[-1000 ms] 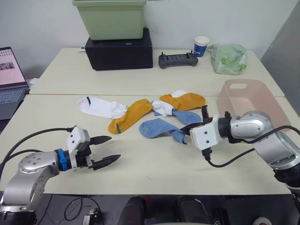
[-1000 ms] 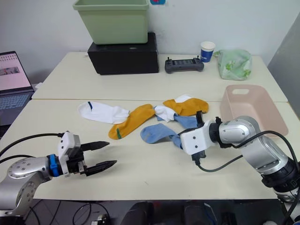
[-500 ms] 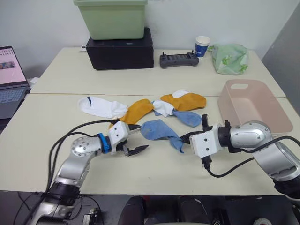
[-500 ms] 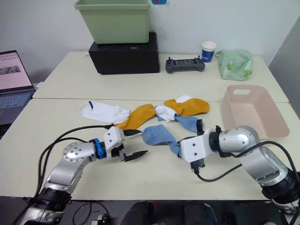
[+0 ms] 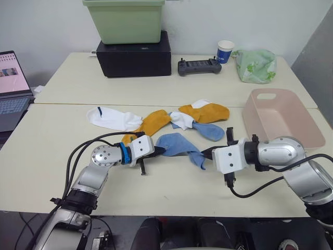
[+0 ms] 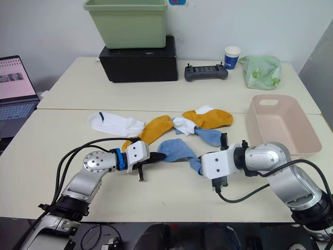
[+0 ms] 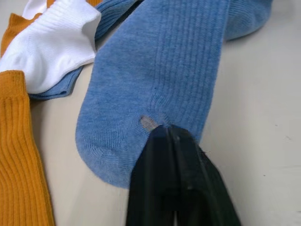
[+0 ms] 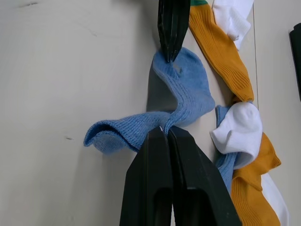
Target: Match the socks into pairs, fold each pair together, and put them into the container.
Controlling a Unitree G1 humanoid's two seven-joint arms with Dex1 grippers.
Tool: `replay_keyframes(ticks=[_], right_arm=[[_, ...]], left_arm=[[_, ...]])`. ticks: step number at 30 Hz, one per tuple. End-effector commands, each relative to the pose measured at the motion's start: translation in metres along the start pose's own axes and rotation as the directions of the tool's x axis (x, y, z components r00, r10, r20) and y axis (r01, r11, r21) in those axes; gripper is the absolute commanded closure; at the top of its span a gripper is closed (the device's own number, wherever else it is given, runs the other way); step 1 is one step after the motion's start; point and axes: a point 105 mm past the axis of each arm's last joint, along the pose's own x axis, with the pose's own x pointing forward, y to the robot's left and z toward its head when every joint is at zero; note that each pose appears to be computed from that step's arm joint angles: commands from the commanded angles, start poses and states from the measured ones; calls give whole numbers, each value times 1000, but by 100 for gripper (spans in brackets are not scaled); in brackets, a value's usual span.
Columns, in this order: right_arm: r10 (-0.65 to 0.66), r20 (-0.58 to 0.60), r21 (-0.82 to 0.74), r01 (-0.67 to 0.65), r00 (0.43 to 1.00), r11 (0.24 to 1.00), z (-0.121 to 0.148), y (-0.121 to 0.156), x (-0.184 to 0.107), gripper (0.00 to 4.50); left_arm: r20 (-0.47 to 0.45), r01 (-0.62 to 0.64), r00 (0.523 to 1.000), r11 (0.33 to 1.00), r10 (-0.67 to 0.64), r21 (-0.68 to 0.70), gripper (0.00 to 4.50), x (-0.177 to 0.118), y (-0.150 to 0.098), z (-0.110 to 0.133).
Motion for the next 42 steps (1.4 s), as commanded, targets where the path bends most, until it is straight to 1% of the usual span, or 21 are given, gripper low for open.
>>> replay_keyframes(ticks=[1,7,9,11,13,16,19,23,26,27,28,34,38,40,42], right_arm=[[-43,-10,-46,43,999,998,2,-8,-10,450],[-90,-33,-95,87,995,992,-5,-20,-16,450],[-95,-32,-90,92,995,992,-6,-21,-16,450],[-91,-26,-80,89,995,993,-6,-21,-16,450],[-86,-20,-73,85,996,994,-4,-19,-14,450],[-83,-14,-67,82,996,994,-3,-18,-13,450],[-82,-16,-65,81,997,995,-3,-18,-13,450],[-83,-17,-62,82,996,995,-4,-17,-16,450],[-83,-19,-59,82,996,995,-5,-17,-16,450],[-83,-19,-57,82,996,995,-5,-17,-16,450],[-82,-17,-55,81,996,995,-4,-17,-16,450],[-79,-11,-49,78,997,996,-3,-16,-16,450],[-78,-9,-49,77,997,996,-2,-15,-15,450],[-78,-8,-48,77,997,996,-2,-15,-15,450],[-78,-9,-47,78,997,996,-2,-16,-15,450]], left_arm=[[56,-1,998,1000,1,1,449,-3,9,18],[83,19,996,998,-14,-55,449,-12,11,26],[102,40,994,998,-35,-40,449,-14,8,29],[138,40,990,999,-35,-34,449,-13,7,36],[133,81,988,995,-73,-52,449,-14,3,39],[97,86,992,996,-83,-33,389,-14,3,37],[69,75,995,997,-75,-3,293,-15,7,32],[80,85,993,996,-84,-16,165,-21,9,33],[121,116,986,993,-117,17,63,-23,3,38],[137,128,982,992,-129,12,31,-23,1,40],[143,128,981,991,-132,35,3,-22,-2,41],[91,98,990,988,-109,121,3,-5,-11,29],[20,31,999,976,-36,216,3,7,-7,11],[12,-23,1000,966,21,258,3,8,1,7],[11,-37,999,955,35,293,43,7,4,5]])
